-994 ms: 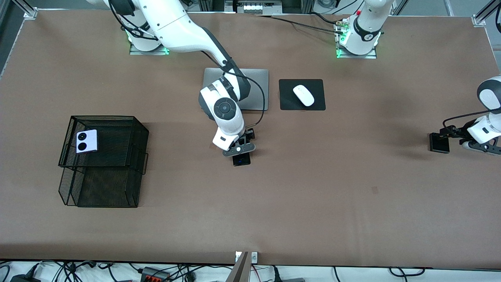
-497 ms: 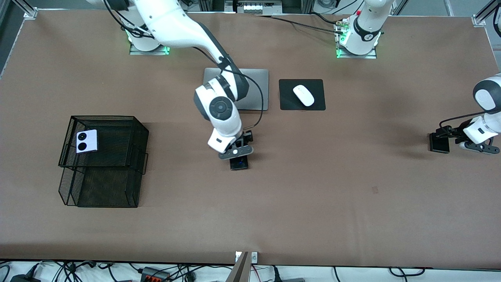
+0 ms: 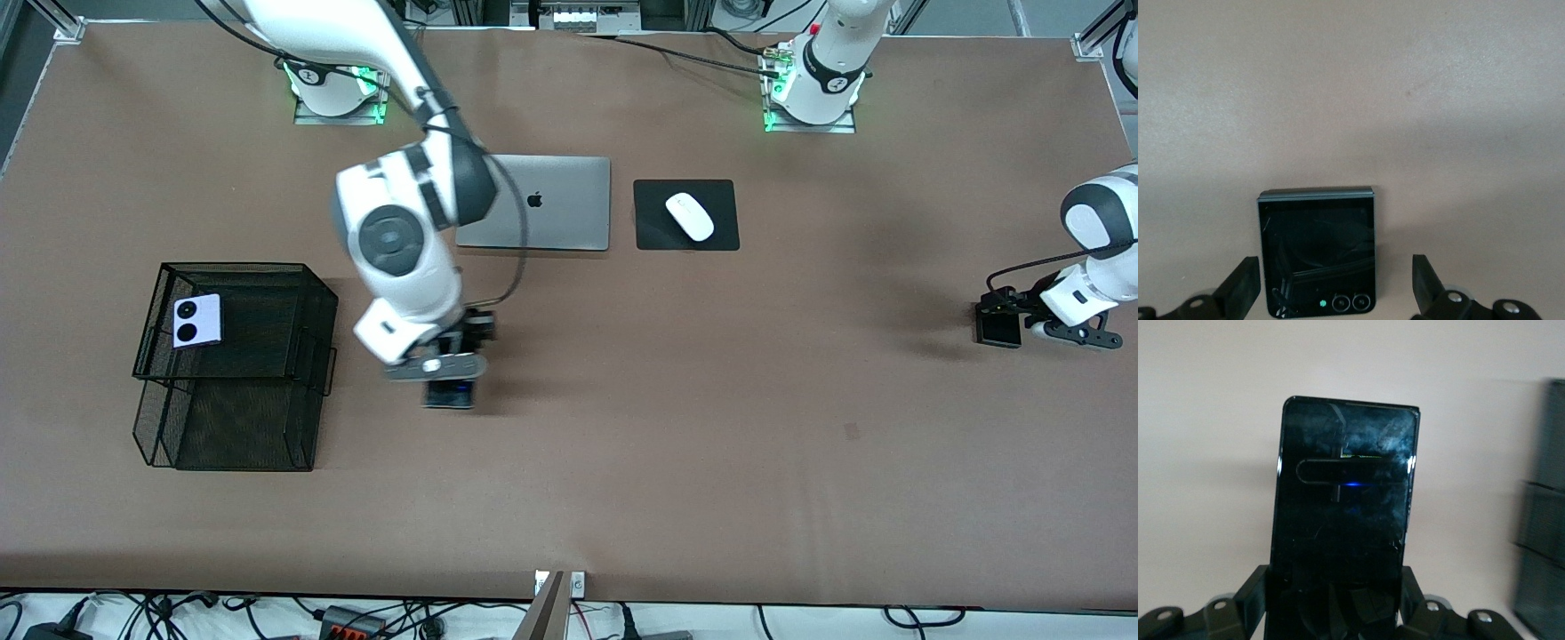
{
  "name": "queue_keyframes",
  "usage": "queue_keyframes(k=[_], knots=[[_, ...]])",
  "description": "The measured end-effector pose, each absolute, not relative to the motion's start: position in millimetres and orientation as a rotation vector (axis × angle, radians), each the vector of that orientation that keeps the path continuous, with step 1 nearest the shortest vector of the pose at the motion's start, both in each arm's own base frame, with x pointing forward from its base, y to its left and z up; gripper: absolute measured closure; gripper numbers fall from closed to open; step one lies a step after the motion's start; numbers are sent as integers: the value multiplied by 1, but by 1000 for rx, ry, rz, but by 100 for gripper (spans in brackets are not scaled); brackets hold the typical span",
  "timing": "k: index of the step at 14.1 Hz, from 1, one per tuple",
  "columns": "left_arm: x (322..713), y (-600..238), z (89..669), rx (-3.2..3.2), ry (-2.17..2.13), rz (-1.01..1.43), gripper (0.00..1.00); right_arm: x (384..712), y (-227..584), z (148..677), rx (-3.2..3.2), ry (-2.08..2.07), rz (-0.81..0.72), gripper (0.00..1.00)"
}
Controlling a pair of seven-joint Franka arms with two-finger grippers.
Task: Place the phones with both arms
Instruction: 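Carry the black smartphone into the mesh basket and open the right gripper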
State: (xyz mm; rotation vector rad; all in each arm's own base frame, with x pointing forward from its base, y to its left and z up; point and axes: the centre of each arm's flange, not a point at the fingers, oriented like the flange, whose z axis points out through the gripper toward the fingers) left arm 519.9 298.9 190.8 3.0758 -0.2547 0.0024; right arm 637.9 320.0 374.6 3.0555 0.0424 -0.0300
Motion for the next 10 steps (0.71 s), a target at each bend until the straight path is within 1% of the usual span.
queue_keyframes(k=[3, 5, 7, 10], knots=[[520, 297, 180, 3074, -261, 13, 0, 650, 243, 393, 2997, 4, -172, 19], [520, 298, 173, 3075, -265, 22, 0, 653, 191, 401, 2990, 25, -274, 19], [521, 298, 173, 3077, -270, 25, 0, 650, 142, 404, 2995, -2, -388, 19], [522, 298, 174, 3079, -275, 29, 0, 640, 100, 397, 2993, -57, -520, 19]])
